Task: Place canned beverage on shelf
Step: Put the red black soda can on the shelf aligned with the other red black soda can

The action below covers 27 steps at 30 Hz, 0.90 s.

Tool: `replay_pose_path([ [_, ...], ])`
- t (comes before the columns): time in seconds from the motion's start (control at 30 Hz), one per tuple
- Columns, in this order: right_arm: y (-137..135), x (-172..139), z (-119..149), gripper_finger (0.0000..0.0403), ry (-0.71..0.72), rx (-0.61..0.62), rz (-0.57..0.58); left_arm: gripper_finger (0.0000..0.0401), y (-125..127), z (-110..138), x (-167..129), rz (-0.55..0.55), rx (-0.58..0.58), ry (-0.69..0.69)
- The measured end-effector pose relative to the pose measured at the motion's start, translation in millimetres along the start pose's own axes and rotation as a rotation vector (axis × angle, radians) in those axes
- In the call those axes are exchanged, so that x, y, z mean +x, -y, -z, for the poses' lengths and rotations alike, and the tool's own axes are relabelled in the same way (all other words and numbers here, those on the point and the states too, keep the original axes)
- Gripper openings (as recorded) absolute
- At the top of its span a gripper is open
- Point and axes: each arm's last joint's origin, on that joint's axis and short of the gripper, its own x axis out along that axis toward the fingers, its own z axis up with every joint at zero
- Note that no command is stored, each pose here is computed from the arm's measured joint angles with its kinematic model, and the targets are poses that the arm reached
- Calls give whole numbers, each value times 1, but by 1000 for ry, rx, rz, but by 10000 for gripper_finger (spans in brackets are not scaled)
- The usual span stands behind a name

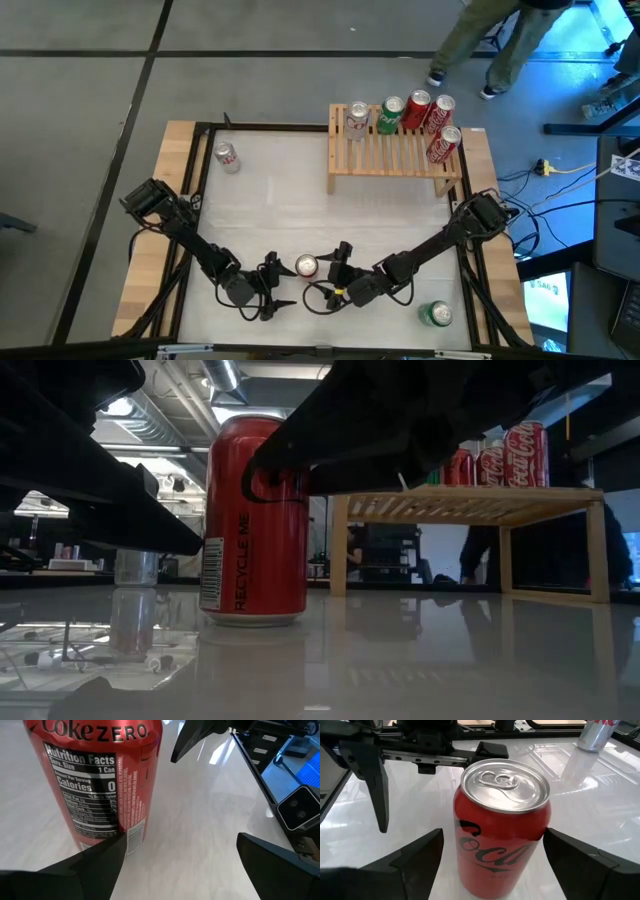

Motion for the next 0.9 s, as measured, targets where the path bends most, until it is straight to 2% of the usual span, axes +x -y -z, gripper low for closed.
replay_pose_path([
  [0.23,0,0,0,339,-1,-2,1,368,0,0,0,0,0,0],
  [0.43,2,1,0,394,-3,0,-1,368,0,0,0,-1,0,0],
  [0.7,9,7,-8,343,49,14,45,368,0,0,0,-7,0,4],
  [0.9,21,16,-13,331,60,66,65,368,0,0,0,-9,0,5],
])
